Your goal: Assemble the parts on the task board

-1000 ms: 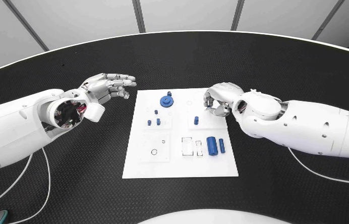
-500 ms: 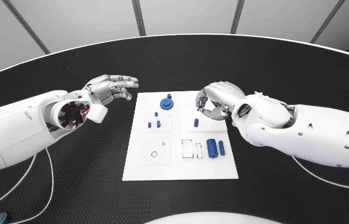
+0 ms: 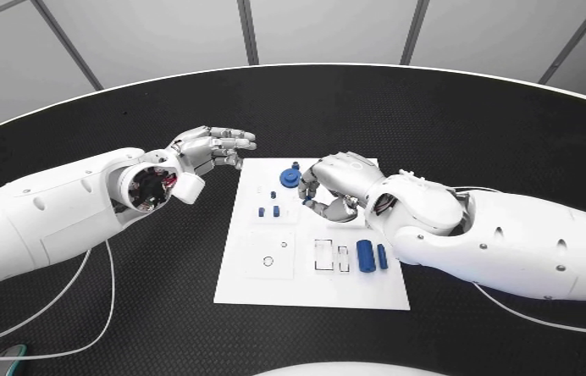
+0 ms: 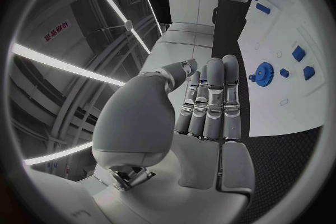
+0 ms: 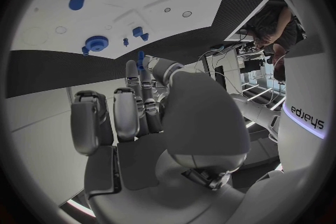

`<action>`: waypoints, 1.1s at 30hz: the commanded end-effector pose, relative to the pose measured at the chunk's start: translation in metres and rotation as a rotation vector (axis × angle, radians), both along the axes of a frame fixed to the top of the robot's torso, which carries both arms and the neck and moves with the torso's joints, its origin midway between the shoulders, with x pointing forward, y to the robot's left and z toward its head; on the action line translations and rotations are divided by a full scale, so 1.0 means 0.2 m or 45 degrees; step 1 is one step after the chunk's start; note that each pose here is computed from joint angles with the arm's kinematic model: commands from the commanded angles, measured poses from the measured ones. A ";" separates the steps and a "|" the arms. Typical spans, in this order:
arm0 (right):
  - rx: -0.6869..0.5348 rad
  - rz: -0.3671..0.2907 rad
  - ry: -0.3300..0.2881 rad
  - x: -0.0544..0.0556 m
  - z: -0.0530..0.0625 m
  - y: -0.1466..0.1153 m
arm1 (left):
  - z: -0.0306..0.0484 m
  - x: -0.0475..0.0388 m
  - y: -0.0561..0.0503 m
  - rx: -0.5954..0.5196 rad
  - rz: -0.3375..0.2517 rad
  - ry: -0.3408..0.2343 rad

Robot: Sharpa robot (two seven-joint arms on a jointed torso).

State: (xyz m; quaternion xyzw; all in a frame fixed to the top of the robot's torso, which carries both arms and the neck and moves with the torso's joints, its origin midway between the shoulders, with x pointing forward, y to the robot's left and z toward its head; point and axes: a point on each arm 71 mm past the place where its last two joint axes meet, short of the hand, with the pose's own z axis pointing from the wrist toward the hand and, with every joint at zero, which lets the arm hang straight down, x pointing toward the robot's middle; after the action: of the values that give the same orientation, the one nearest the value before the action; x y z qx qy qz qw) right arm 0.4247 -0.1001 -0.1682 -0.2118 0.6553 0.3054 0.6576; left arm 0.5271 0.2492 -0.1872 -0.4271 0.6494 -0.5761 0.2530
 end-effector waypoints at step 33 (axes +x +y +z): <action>-0.074 0.099 0.139 -0.04 -0.30 0.18 | 0.003 -0.002 -0.12 -0.017 -0.061 0.005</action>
State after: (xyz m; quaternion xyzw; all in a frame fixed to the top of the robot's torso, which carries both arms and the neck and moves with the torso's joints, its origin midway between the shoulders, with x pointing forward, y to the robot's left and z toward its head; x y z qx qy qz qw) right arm 0.4162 -0.0642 -0.2287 -0.2389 0.6895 0.3230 0.6026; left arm 0.5267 0.2256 -0.1867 -0.4142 0.6560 -0.5855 0.2352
